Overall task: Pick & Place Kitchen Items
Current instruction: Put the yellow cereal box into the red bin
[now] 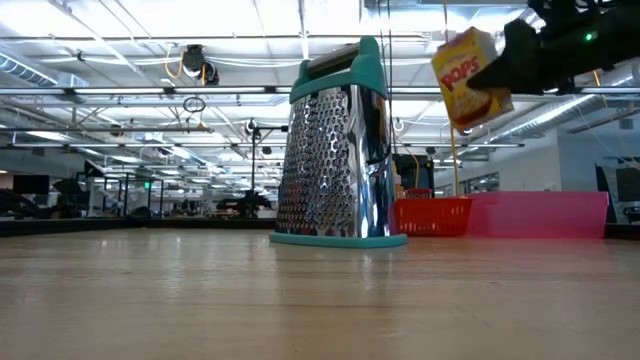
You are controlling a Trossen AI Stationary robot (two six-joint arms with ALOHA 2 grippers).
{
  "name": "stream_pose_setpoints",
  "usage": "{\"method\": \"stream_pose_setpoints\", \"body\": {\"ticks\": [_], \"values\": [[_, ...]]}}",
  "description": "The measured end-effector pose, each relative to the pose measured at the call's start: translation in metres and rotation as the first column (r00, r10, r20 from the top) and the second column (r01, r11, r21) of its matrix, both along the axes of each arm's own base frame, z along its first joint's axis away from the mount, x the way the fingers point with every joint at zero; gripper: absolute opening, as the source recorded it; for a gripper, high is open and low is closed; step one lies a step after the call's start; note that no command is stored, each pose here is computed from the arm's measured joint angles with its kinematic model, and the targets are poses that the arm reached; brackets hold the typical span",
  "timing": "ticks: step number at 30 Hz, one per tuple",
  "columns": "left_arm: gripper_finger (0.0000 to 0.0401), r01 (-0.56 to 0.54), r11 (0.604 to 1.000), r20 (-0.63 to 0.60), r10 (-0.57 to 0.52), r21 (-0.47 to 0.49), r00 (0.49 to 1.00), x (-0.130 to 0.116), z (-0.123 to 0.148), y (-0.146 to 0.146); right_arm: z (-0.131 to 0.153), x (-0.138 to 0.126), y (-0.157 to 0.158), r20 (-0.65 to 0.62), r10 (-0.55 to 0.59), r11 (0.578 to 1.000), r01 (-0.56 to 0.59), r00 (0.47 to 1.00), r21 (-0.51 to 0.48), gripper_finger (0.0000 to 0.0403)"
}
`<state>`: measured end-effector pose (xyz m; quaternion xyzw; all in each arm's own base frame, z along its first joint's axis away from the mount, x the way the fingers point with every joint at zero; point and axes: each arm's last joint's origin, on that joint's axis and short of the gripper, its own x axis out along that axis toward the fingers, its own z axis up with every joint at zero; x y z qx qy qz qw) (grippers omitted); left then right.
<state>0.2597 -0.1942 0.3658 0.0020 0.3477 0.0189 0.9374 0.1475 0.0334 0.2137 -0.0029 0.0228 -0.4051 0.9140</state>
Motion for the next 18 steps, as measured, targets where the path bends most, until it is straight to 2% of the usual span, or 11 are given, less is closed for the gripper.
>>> {"method": "stream_pose_setpoints", "body": {"ticks": [4,10,18], "values": [[0.0189,-0.006,1.0,0.018,0.006,0.015,1.0,-0.004,0.0,-0.005,-0.009,-0.003,-0.009,-0.009,-0.145,0.989,0.145,0.989,-0.017,0.0153],[0.0189,-0.027,0.999,0.038,0.026,0.021,0.999,-0.006,0.001,-0.007,-0.032,-0.008,-0.035,0.043,-0.301,0.953,0.3,0.953,0.033,0.0153],[0.0189,-0.043,0.999,0.046,0.042,0.017,0.998,-0.006,0.001,-0.007,-0.05,-0.013,-0.07,0.055,-0.343,0.937,0.337,0.938,0.092,0.0153]]}}
